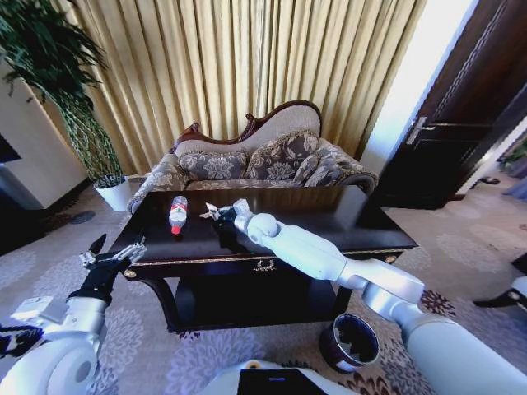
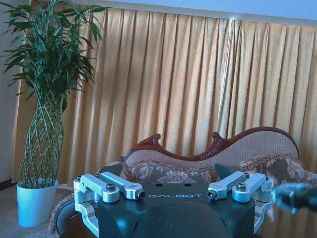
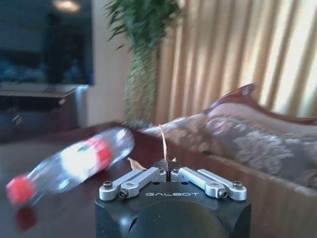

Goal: Move to the front of the table and place the trash on the table into the trash bin.

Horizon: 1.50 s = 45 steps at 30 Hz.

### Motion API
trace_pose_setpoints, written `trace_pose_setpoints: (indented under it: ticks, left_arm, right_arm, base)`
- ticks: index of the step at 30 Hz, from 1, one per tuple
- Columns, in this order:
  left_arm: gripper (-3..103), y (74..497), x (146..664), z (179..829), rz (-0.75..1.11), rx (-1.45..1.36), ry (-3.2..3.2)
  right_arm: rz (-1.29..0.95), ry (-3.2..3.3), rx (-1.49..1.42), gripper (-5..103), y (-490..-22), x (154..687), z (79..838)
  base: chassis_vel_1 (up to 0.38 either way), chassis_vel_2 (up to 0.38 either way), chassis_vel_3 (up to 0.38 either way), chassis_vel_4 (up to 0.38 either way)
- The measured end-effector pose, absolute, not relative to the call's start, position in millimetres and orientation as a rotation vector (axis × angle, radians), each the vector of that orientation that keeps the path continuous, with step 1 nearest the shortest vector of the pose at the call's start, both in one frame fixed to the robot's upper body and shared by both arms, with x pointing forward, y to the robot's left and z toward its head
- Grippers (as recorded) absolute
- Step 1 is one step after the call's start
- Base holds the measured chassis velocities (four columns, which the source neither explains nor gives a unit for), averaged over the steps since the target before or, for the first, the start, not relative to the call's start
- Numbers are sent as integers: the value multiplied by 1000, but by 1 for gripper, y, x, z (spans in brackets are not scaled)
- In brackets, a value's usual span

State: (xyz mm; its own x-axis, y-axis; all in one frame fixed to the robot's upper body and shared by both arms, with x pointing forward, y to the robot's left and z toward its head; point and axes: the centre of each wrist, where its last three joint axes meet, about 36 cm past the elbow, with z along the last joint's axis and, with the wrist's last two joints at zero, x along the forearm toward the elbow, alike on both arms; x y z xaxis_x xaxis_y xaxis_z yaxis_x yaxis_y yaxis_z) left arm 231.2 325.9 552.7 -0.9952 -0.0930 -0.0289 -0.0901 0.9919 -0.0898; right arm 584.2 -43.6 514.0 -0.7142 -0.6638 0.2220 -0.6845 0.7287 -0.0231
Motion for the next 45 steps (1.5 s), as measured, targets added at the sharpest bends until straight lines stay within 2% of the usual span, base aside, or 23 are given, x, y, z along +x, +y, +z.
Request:
trace_pose_setpoints:
  ticks: [5,8,17,22,26,28,45]
  left_arm:
    - [100,326,231,553,-137,-142,3101]
    - [100,326,231,553,-138,-142,3099]
    - [100,326,233,554,-144,-135,3093]
    - [100,327,233,555,-143,-136,3094]
    - [100,326,234,555,-141,-133,3090]
    - [100,326,235,556,-139,-122,3087]
    - [100,329,239,562,-135,-87,3087]
  right_arm:
    - [107,-2793,990,0,-65,589,528]
    - [42,-2885,851,0,-105,596,548]
    - [-24,-2977,571,0,-172,587,575]
    - [34,-2996,363,0,-226,552,576]
    - [75,-3000,254,0,-251,529,568]
    - [89,-2987,163,0,-274,503,558]
    - [-38,-3046,-25,0,-319,387,543]
  base:
    - [0,0,0,0]
    - [0,0,0,0]
    - [0,0,0,0]
    - [0,0,0,0]
    - [0,0,0,0]
    - [0,0,0,0]
    - [0,0,0,0]
